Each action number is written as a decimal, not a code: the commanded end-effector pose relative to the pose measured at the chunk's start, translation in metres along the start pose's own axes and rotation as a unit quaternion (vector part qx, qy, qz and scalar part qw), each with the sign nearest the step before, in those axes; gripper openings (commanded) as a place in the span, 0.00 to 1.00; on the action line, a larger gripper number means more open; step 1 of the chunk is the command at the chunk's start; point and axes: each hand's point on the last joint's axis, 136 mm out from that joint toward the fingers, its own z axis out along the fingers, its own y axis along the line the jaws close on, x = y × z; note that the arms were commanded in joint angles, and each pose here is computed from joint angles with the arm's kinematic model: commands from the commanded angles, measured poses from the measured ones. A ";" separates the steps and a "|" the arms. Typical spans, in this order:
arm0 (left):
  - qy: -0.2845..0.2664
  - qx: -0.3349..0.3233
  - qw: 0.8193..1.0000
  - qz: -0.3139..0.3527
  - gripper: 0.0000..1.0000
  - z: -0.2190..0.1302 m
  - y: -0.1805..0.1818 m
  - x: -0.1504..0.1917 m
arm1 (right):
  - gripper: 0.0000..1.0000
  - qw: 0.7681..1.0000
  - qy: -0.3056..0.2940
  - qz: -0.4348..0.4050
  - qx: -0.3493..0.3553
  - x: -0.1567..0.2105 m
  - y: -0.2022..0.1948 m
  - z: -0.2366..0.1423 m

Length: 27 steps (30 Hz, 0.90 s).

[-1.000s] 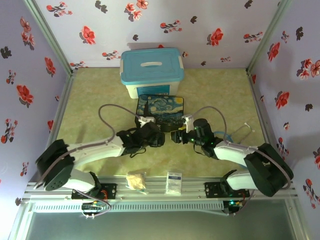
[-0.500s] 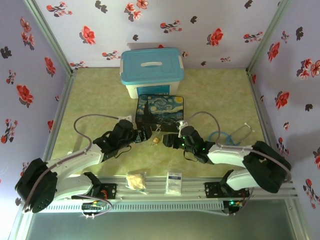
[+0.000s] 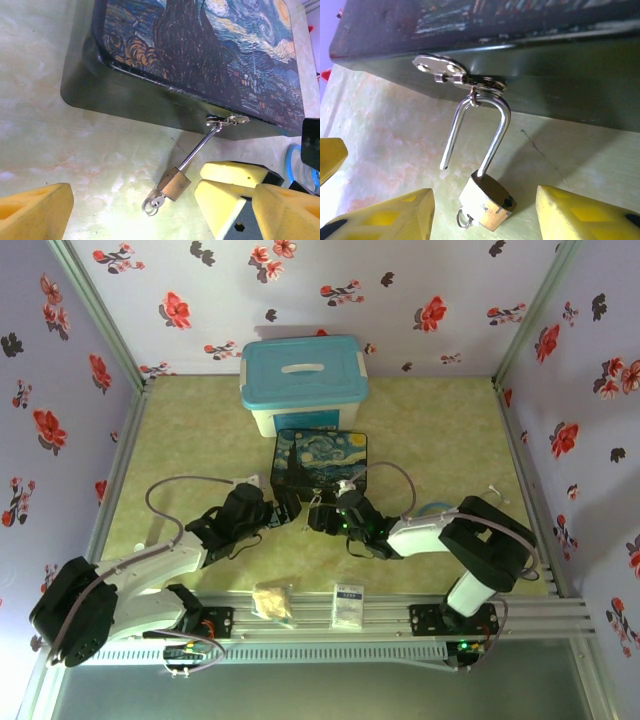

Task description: Unlock the padlock with the key

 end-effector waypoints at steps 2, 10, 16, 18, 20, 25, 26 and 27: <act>-0.006 0.008 1.000 -0.010 0.92 0.001 -0.002 -0.004 | 0.52 1.000 -0.004 0.011 0.006 -0.002 0.002 0.005; -0.005 0.003 1.000 -0.008 0.92 0.002 -0.002 -0.004 | 0.48 1.000 0.021 -0.007 0.022 0.009 0.005 0.013; -0.004 0.000 1.000 -0.008 0.92 0.003 0.000 -0.003 | 0.45 0.998 0.031 -0.003 0.050 0.016 -0.004 0.016; -0.003 -0.002 1.000 -0.008 0.92 0.003 0.001 -0.003 | 0.44 0.997 0.037 -0.002 0.069 0.019 -0.009 0.018; -0.003 -0.002 1.000 -0.010 0.92 0.003 0.001 -0.002 | 0.44 0.995 0.044 -0.001 0.093 0.021 -0.015 0.019; -0.003 -0.004 1.000 -0.011 0.92 0.003 0.003 -0.001 | 0.45 0.994 0.060 -0.001 0.095 0.027 -0.015 0.028; -0.002 -0.004 1.000 -0.011 0.92 0.003 0.004 -0.001 | 0.45 0.994 0.063 -0.001 0.093 0.028 -0.014 0.029; -0.002 -0.005 1.000 -0.012 0.92 0.003 0.004 -0.001 | 0.45 0.993 0.066 -0.002 0.095 0.028 -0.015 0.030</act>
